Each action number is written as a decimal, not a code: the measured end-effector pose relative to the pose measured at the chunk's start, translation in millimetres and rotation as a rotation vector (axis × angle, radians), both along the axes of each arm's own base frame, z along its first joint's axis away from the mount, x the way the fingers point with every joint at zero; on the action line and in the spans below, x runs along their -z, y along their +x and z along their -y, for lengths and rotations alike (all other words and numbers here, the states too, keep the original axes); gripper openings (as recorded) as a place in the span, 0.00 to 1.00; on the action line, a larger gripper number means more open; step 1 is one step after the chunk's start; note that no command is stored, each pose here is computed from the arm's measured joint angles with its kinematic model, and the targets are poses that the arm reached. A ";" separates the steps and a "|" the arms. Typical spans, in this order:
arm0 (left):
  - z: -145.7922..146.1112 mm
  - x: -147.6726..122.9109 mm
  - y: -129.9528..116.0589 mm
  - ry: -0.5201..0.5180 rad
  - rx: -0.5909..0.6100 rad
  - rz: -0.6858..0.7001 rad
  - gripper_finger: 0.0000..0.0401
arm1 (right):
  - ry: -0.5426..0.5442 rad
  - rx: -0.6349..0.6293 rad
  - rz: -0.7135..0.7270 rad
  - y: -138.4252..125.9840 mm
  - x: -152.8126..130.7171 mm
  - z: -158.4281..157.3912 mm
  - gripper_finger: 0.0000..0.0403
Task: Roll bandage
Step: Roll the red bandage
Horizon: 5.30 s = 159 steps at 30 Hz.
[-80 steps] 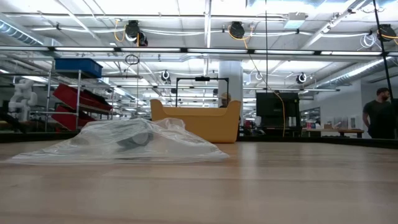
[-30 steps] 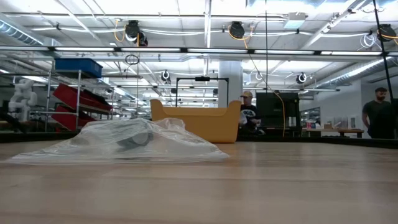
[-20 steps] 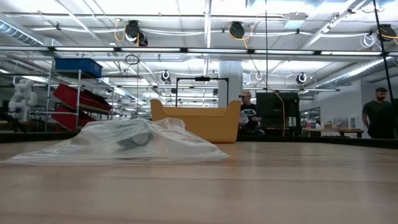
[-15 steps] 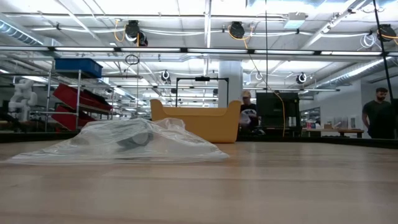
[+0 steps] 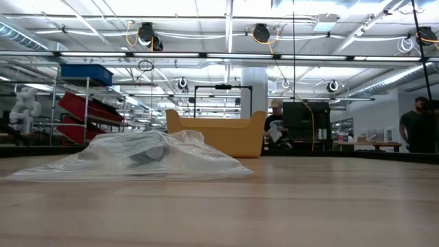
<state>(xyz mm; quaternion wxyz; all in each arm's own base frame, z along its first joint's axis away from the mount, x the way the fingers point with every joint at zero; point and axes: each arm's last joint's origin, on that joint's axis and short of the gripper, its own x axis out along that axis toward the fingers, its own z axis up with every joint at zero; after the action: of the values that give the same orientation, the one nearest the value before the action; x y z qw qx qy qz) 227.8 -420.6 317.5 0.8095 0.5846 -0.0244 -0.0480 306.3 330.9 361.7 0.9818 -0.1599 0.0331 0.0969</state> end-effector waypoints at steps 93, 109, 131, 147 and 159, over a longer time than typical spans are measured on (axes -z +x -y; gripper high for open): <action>-5.0 -15.1 25.8 0.408 -0.189 0.165 0.16 | 0.021 0.008 0.002 2.6 -0.7 2.2 0.04; -14.0 -26.3 37.4 0.366 -0.224 0.191 0.01 | 0.023 0.005 -0.001 2.4 -0.7 2.3 0.04; -42.5 -113.7 48.8 0.139 -0.342 0.279 0.00 | 0.019 -0.099 -0.012 0.8 0.1 -1.4 0.04; -33.4 -133.6 5.0 -0.073 -0.279 0.321 0.00 | -0.024 -0.127 0.000 -8.3 -0.2 -9.5 0.04; -44.6 -134.3 20.6 -0.101 -0.327 0.324 0.00 | -0.060 -0.157 0.018 -19.7 -4.3 -15.9 0.04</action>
<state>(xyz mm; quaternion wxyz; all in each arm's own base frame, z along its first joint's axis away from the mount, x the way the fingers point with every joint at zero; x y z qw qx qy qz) 248.4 -376.0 451.8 0.8203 0.5396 -0.0615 0.1795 286.7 346.8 366.0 0.9663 -0.1921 0.0144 0.1709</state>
